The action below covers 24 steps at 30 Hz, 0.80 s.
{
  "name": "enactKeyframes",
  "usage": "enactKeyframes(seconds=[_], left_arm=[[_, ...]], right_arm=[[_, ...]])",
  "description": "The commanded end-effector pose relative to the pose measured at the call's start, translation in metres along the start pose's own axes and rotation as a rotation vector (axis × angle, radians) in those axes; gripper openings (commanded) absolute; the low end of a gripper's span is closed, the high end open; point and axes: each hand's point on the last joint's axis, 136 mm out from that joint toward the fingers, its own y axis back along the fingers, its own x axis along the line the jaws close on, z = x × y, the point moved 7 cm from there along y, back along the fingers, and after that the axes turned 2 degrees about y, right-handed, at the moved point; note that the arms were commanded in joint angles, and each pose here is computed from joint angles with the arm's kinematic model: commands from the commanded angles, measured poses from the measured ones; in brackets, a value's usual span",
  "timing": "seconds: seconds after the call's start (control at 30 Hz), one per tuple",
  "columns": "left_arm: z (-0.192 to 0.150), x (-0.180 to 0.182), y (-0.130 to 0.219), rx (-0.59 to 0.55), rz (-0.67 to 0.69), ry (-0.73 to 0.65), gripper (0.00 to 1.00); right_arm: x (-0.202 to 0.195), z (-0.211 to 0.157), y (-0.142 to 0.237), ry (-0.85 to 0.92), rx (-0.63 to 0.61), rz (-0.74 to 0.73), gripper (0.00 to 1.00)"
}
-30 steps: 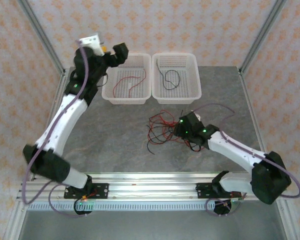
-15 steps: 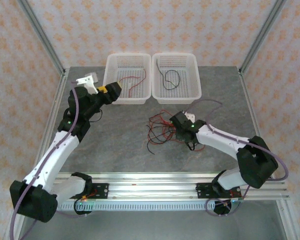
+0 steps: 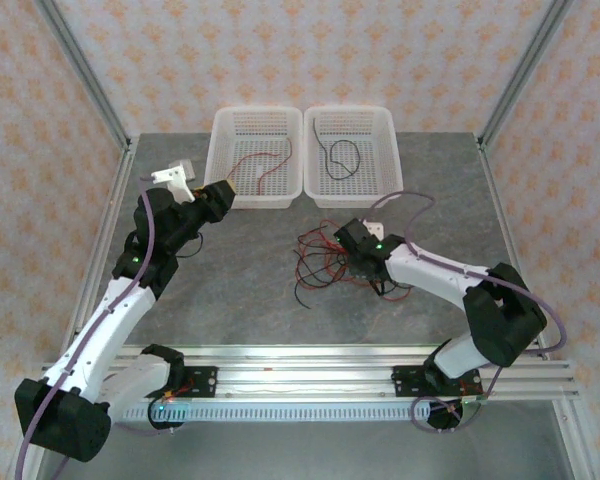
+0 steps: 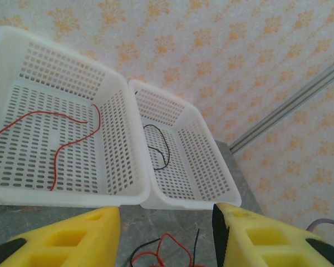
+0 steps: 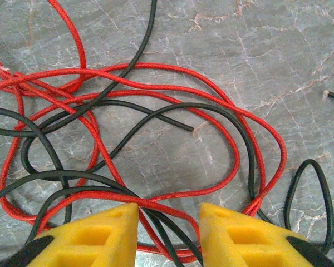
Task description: Untangle the cables
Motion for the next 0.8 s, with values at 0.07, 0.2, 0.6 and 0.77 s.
enactKeyframes(seconds=[0.07,0.2,0.6,0.77], left_arm=[[-0.003,-0.001,0.004,0.001,-0.007,-0.008,0.47],[-0.004,0.000,0.003,0.005,-0.005,-0.008,0.47],[-0.004,0.002,0.001,0.006,0.023,-0.014,0.48],[-0.003,0.006,0.003,0.002,0.056,-0.032,0.48]], right_arm=[[0.003,0.012,-0.004,0.050,-0.031,-0.012,0.32],[0.005,0.013,-0.017,0.082,-0.012,0.008,0.31],[0.031,0.015,-0.032,0.127,0.018,0.197,0.09],[0.057,0.013,-0.037,0.058,0.047,0.344,0.05]])
